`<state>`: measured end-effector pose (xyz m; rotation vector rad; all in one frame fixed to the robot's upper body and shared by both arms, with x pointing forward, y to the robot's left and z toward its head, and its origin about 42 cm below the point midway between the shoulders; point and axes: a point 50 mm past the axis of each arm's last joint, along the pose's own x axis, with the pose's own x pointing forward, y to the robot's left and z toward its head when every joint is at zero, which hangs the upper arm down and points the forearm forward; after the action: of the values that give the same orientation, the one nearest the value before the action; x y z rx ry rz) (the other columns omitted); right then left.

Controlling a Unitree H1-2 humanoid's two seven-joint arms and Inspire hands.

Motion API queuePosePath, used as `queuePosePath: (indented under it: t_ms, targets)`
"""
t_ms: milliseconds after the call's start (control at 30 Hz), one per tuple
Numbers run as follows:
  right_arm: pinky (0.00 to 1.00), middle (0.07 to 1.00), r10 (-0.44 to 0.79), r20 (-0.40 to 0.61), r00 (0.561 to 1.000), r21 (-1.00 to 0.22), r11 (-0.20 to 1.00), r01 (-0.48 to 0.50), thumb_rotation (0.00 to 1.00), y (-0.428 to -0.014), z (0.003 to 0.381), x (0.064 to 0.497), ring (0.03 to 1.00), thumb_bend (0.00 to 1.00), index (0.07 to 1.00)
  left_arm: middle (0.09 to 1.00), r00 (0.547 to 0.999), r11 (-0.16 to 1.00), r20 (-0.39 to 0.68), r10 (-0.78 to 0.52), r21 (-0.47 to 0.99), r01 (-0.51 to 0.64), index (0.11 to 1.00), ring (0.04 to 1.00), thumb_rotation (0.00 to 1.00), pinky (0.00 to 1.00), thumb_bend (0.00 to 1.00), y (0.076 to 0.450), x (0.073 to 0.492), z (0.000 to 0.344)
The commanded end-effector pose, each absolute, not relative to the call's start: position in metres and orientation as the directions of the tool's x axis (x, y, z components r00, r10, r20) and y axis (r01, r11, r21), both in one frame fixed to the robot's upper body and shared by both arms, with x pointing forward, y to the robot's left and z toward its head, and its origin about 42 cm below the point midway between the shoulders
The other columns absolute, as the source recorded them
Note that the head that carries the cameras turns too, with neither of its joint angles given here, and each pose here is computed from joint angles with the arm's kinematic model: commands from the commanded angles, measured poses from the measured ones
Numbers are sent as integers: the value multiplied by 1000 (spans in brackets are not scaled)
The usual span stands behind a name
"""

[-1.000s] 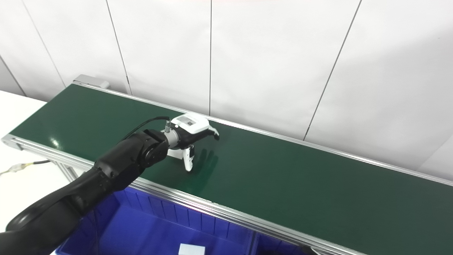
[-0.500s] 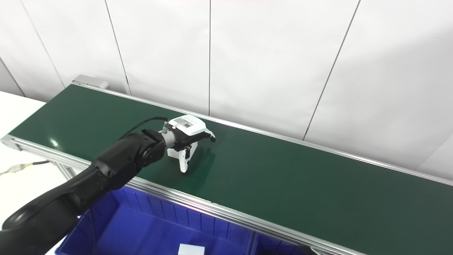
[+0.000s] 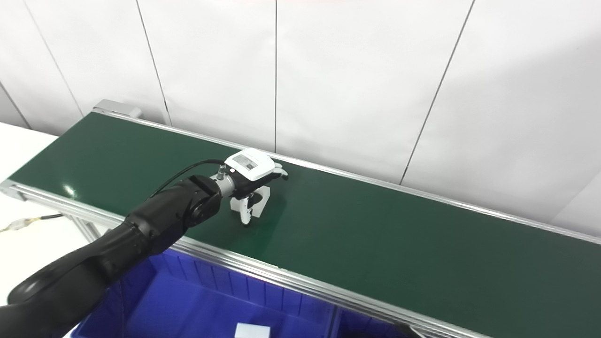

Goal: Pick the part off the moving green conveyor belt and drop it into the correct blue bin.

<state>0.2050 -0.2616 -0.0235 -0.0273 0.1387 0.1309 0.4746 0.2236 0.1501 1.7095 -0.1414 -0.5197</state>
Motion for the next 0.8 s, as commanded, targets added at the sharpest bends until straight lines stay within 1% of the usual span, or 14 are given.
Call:
queuePosePath:
  t_ms: [0, 67, 200, 233, 300, 433, 467, 500, 567, 600, 667, 700, 733, 767]
  targets:
    - [721, 853, 135, -91, 987, -32, 990, -139, 336, -258, -16, 208, 788, 1000, 779, 896, 906, -201, -145, -397, 977, 69, 830, 853, 107, 765, 1000, 209, 491, 174]
    - [720, 852, 133, -88, 987, -31, 990, -136, 334, -257, -15, 207, 785, 1000, 776, 891, 913, -211, -142, -382, 975, 64, 822, 848, 88, 770, 1000, 205, 493, 168]
    - [718, 849, 130, -82, 988, -20, 991, -132, 312, -257, -14, 206, 782, 1000, 771, 901, 917, -243, -187, -352, 965, 103, 833, 861, 66, 796, 1000, 198, 500, 161]
    - [720, 848, 129, -82, 988, -19, 991, -131, 319, -257, -14, 206, 782, 1000, 769, 892, 916, -250, -192, -352, 962, 106, 802, 855, 51, 793, 996, 197, 502, 160]
    - [721, 849, 129, -80, 988, -13, 991, -131, 321, -256, -14, 205, 781, 1000, 769, 891, 915, -272, -218, -341, 954, 126, 789, 860, 46, 804, 983, 195, 506, 159]
    - [721, 850, 129, -79, 988, -2, 992, -130, 319, -254, -14, 203, 782, 1000, 772, 861, 914, -312, -242, -325, 940, 138, 762, 836, 29, 785, 979, 192, 513, 159]
    - [722, 852, 130, -78, 988, 1, 992, -130, 322, -253, -14, 203, 784, 1000, 772, 830, 915, -317, -244, -322, 938, 139, 737, 807, 18, 749, 976, 191, 514, 158]
    - [723, 853, 130, -77, 989, 4, 992, -130, 324, -253, -14, 203, 784, 1000, 773, 820, 916, -322, -247, -316, 936, 141, 729, 798, 14, 736, 975, 190, 515, 158]
    - [722, 853, 128, -74, 989, 9, 992, -128, 324, -251, -14, 202, 784, 1000, 774, 794, 919, -319, -247, -306, 937, 145, 694, 767, 5, 661, 944, 188, 517, 156]
    - [720, 851, 127, -72, 989, 12, 992, -127, 322, -251, -14, 201, 782, 1000, 773, 775, 922, -308, -235, -309, 942, 136, 660, 744, 2, 606, 926, 187, 518, 155]
    - [719, 847, 125, -69, 990, 17, 992, -125, 318, -250, -13, 201, 783, 1000, 774, 650, 924, -298, -219, -314, 947, 124, 586, 567, 0, 438, 906, 186, 518, 153]
    - [719, 847, 124, -67, 990, 24, 992, -122, 317, -250, -13, 200, 784, 1000, 774, 629, 923, -294, -216, -317, 948, 121, 575, 538, 0, 412, 901, 185, 518, 153]
    - [721, 843, 123, -66, 990, 29, 992, -121, 316, -250, -13, 200, 783, 1000, 772, 553, 923, -293, -215, -319, 949, 120, 533, 404, 0, 303, 717, 184, 519, 153]
    - [722, 841, 121, -66, 990, 30, 992, -119, 315, -250, -13, 200, 783, 1000, 772, 514, 922, -285, -221, -319, 950, 129, 511, 335, 0, 246, 623, 183, 519, 154]
